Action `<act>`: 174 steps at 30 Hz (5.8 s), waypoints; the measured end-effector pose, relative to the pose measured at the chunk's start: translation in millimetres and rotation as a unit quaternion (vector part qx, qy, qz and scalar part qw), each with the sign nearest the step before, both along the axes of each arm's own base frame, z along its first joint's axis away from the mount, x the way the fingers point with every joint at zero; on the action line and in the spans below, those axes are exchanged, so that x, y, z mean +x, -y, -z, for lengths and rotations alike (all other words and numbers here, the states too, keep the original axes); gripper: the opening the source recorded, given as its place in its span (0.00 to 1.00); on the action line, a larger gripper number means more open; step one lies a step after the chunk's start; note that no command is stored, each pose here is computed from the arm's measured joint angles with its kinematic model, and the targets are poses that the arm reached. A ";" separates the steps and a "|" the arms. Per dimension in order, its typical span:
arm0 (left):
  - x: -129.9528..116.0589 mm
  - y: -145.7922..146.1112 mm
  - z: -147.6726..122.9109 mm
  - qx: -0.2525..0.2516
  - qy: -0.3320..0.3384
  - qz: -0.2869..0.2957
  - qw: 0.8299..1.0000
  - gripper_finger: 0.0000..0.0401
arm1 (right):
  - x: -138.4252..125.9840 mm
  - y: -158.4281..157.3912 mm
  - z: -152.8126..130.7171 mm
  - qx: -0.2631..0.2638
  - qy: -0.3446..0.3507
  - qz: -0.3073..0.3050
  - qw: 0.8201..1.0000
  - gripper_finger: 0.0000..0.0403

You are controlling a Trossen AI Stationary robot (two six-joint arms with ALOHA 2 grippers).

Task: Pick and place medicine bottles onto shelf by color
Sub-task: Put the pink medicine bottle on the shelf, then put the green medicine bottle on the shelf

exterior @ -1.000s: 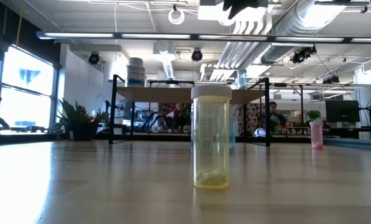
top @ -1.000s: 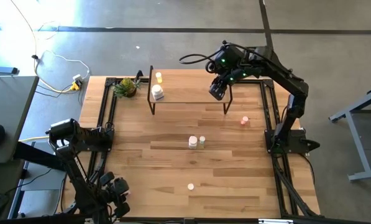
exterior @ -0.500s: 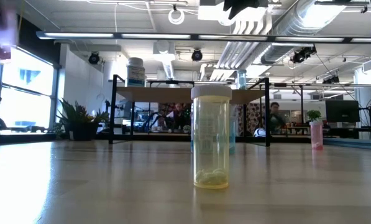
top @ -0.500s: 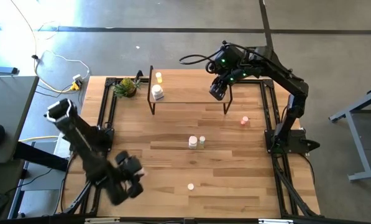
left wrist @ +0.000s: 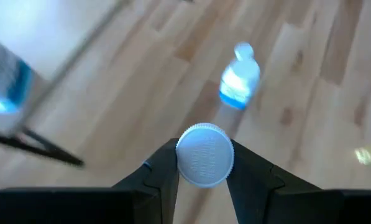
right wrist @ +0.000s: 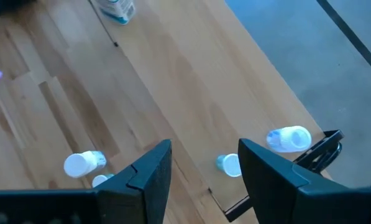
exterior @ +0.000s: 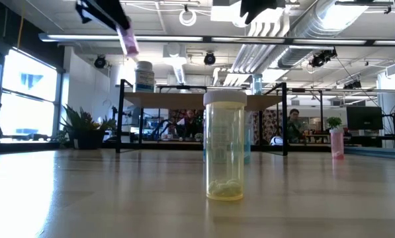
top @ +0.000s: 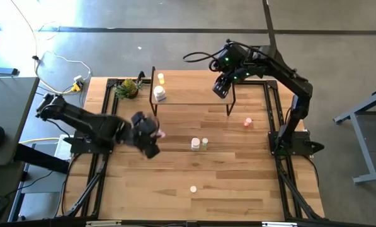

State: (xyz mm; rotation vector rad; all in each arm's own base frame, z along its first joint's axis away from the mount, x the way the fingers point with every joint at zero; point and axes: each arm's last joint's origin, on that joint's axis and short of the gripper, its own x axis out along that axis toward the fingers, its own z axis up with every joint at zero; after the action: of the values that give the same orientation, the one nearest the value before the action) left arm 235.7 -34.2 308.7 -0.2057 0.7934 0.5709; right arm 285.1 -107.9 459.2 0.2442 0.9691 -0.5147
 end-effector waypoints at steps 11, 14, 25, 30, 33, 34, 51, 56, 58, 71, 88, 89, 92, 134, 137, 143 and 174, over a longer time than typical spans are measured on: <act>13.5 -90.6 -17.6 0.032 0.056 0.021 0.998 0.27 | -5.3 13.5 -0.1 -0.001 0.000 0.024 1.000 0.44; 13.2 -109.6 -21.7 0.048 0.074 0.021 0.996 0.27 | -6.2 15.9 -0.2 -0.002 0.001 0.028 1.000 0.44; 0.9 -159.0 -49.3 0.122 0.098 0.017 0.988 0.27 | -7.3 18.8 -0.3 -0.010 -0.003 0.024 1.000 0.44; -3.1 -181.3 -64.2 0.141 0.101 0.020 0.985 0.27 | -7.2 19.3 -0.6 -0.013 -0.001 0.035 0.999 0.44; 0.9 -194.1 -66.1 0.130 0.091 0.034 0.987 0.27 | -7.6 20.2 -0.6 -0.010 0.002 0.044 0.999 0.44; 2.4 -198.0 -66.6 0.128 0.081 0.036 0.988 0.27 | -7.9 20.6 -0.6 -0.010 0.002 0.045 0.999 0.44; 33.7 -237.9 -49.5 0.081 -0.096 0.101 0.987 0.27 | -10.5 26.0 -0.6 0.021 0.025 0.111 0.993 0.44; 39.2 -241.7 -32.3 0.059 -0.141 0.125 0.980 0.27 | -10.5 26.0 -0.6 0.026 0.029 0.120 0.992 0.44; 40.3 -242.5 -28.6 0.052 -0.148 0.131 0.979 0.27 | -10.5 26.0 -0.6 0.026 0.029 0.121 0.992 0.44; 49.9 -245.5 -11.8 0.022 -0.155 0.177 0.972 0.27 | -10.3 26.0 -0.5 0.026 0.029 0.120 0.992 0.44; 54.5 -246.7 -2.9 0.015 -0.168 0.195 0.966 0.27 | -10.4 26.0 -0.4 0.026 0.028 0.119 0.992 0.44; 54.5 -246.7 -3.0 0.015 -0.168 0.195 0.966 0.27 | -10.4 26.0 -0.4 0.026 0.028 0.119 0.992 0.44; 54.5 -246.7 -3.0 0.015 -0.168 0.195 0.966 0.27 | -10.4 26.0 -0.4 0.026 0.028 0.119 0.992 0.44; 29.1 -216.8 -85.8 0.043 -0.045 0.080 0.995 0.54 | -32.5 6.8 -17.5 -0.013 0.012 -0.028 0.999 0.44; 23.4 -203.6 -95.4 0.031 -0.025 0.070 0.997 0.54 | -29.2 6.2 -9.0 0.011 0.002 -0.060 0.998 0.44; 19.0 -179.9 -91.0 0.010 -0.006 0.070 0.997 0.52 | -24.7 4.6 28.2 0.066 -0.022 -0.103 0.992 0.44; 6.2 -78.4 -6.9 -0.042 0.104 0.120 0.986 0.50 | -5.9 -92.9 145.8 0.159 0.044 -0.147 0.975 0.44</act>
State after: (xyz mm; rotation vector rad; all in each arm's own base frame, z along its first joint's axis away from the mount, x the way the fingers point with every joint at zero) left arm 241.9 44.2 315.6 -0.2386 0.6291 0.2831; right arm 279.2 -14.9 313.4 0.3987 0.9789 -0.0746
